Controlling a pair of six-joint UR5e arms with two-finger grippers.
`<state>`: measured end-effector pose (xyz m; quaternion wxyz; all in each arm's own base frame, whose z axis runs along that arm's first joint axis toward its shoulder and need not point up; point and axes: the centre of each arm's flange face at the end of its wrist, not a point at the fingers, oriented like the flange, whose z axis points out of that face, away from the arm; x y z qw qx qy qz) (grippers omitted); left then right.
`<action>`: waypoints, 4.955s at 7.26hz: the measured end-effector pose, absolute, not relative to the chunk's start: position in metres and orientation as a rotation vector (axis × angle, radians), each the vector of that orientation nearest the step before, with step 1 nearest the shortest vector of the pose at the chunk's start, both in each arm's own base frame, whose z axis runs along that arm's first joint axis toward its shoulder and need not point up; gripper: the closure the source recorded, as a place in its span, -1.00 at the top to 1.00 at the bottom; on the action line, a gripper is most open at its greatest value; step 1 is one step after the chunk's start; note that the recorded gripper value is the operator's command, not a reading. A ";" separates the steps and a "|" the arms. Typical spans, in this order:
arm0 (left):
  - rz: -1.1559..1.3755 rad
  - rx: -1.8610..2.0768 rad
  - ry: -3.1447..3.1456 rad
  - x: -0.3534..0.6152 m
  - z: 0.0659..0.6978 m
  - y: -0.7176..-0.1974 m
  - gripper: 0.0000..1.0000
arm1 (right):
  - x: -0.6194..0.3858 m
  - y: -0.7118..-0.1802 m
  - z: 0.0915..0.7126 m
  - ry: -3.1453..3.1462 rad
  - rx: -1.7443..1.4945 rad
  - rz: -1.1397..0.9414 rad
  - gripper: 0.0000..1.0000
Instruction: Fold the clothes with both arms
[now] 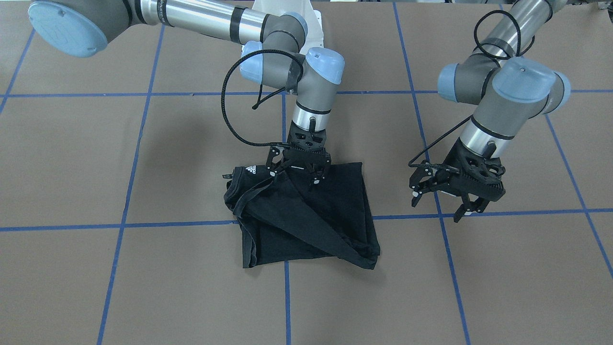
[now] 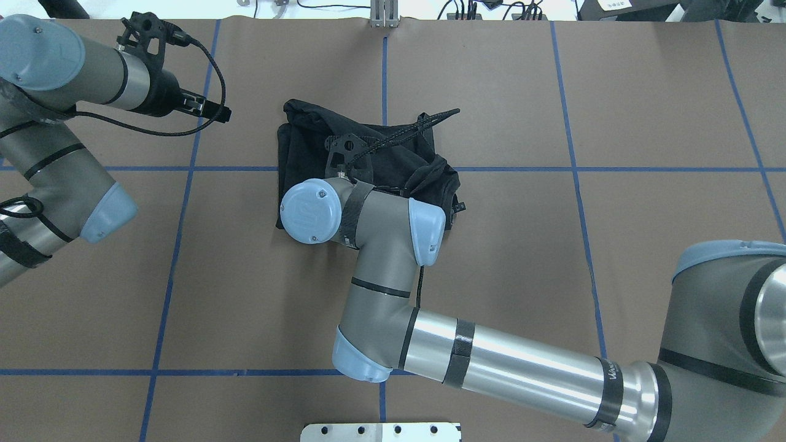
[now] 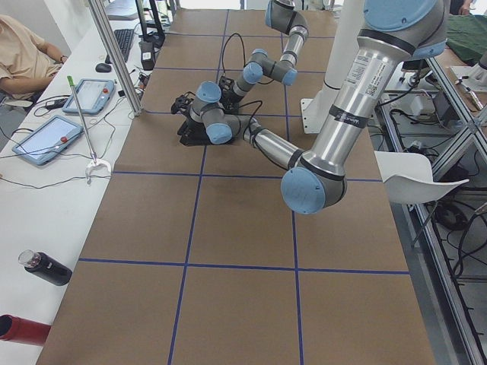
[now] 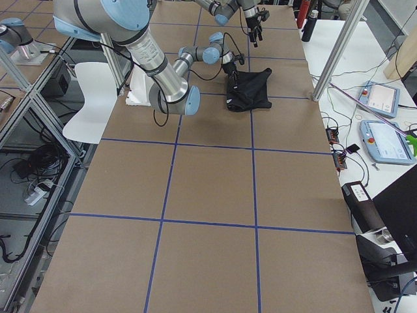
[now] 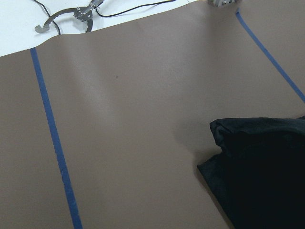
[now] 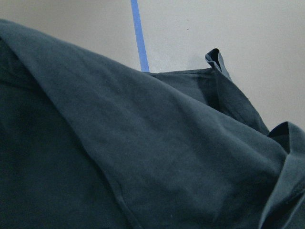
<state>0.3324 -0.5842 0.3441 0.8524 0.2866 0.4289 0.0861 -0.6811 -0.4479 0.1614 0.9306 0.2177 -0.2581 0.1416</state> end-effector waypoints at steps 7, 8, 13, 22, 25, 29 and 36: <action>0.178 0.601 0.900 0.333 0.346 -0.584 1.00 | -0.686 -0.408 0.170 -0.523 0.418 0.293 -0.33; 0.179 0.601 0.900 0.333 0.346 -0.584 1.00 | -0.686 -0.409 0.170 -0.521 0.420 0.289 -0.41; 0.180 0.597 0.899 0.335 0.348 -0.584 1.00 | -0.673 -0.429 0.169 -0.501 0.456 0.277 -0.93; 0.165 0.594 0.907 0.334 0.345 -0.583 1.00 | -0.585 -0.594 0.192 -0.522 0.550 0.442 -1.00; 0.164 0.594 0.907 0.334 0.345 -0.583 1.00 | -0.582 -0.632 0.227 -0.532 0.575 0.459 1.00; 0.191 0.605 0.914 0.316 0.332 -0.581 1.00 | -0.521 -0.655 0.186 -0.696 0.381 0.364 1.00; 0.373 0.507 0.566 0.076 0.441 -0.566 1.00 | -0.200 -0.538 0.384 -0.675 0.168 -0.079 1.00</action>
